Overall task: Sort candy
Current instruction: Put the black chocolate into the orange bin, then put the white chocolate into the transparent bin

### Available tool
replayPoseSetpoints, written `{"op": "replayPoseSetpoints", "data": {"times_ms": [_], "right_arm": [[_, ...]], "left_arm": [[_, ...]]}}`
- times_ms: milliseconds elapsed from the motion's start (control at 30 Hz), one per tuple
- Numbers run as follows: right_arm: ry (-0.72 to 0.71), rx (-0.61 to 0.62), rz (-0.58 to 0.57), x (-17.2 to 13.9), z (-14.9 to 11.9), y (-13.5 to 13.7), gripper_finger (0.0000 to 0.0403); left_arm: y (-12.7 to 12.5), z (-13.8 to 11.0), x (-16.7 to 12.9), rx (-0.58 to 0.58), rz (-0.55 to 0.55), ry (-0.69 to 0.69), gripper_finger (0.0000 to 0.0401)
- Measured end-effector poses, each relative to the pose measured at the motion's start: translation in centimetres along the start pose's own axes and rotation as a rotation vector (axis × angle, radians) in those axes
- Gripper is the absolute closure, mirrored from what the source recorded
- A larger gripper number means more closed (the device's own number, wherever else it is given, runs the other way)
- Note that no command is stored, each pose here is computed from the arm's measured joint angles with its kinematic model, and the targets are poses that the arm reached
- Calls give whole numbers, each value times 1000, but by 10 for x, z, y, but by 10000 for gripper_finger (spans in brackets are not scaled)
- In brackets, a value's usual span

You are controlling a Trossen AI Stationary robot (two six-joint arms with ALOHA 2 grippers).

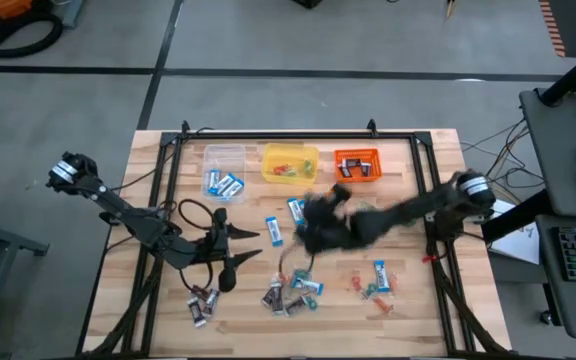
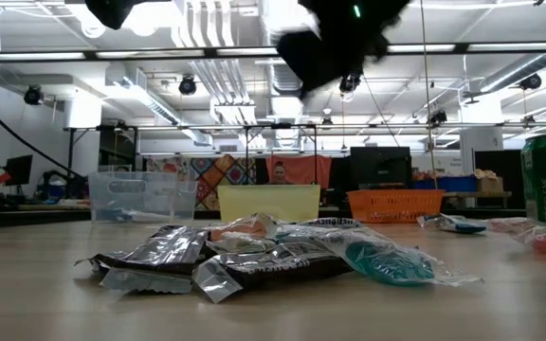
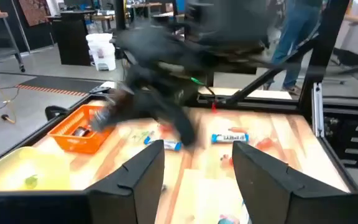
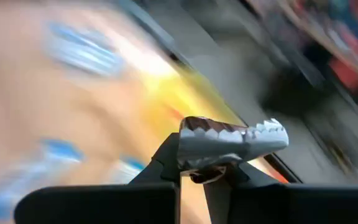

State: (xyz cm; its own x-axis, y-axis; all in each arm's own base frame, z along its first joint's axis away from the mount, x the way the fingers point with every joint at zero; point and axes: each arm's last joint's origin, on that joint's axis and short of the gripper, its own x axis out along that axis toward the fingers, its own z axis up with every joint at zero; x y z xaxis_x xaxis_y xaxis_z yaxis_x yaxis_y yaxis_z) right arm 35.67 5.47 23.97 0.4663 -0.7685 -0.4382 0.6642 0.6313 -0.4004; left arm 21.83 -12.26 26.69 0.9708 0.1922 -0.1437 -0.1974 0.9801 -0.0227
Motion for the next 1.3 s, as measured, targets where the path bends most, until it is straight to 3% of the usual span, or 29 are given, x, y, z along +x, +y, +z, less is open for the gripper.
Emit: {"op": "replayPoseSetpoints", "data": {"times_ms": [167, 300, 367, 533, 667, 867, 1067, 1300], "right_arm": [[355, 200, -285, 38, -18, -88, 382], [528, 306, -376, 74, -27, -134, 382], [588, 324, -365, 92, -30, -149, 377], [732, 412, -152, 127, -40, -172, 335], [752, 435, -75, 138, -42, -178, 287], [739, 436, -65, 134, -39, -179, 226], [697, 387, 17, 114, -29, -160, 208], [640, 63, 294, 75, -27, -100, 207]], "left_arm": [[3, 3, -4, -10, -1, -3, 231], [2, 1, -2, -1, 1, 7, 232], [0, -2, 0, 8, 2, 15, 232], [-3, -10, 5, 17, 7, 44, 232], [-5, -17, 8, 23, 13, 74, 232], [-6, -25, 10, 13, 25, 120, 233], [-5, -29, 9, -2, 36, 152, 233], [-5, -31, 10, 10, 39, 166, 233]]}}
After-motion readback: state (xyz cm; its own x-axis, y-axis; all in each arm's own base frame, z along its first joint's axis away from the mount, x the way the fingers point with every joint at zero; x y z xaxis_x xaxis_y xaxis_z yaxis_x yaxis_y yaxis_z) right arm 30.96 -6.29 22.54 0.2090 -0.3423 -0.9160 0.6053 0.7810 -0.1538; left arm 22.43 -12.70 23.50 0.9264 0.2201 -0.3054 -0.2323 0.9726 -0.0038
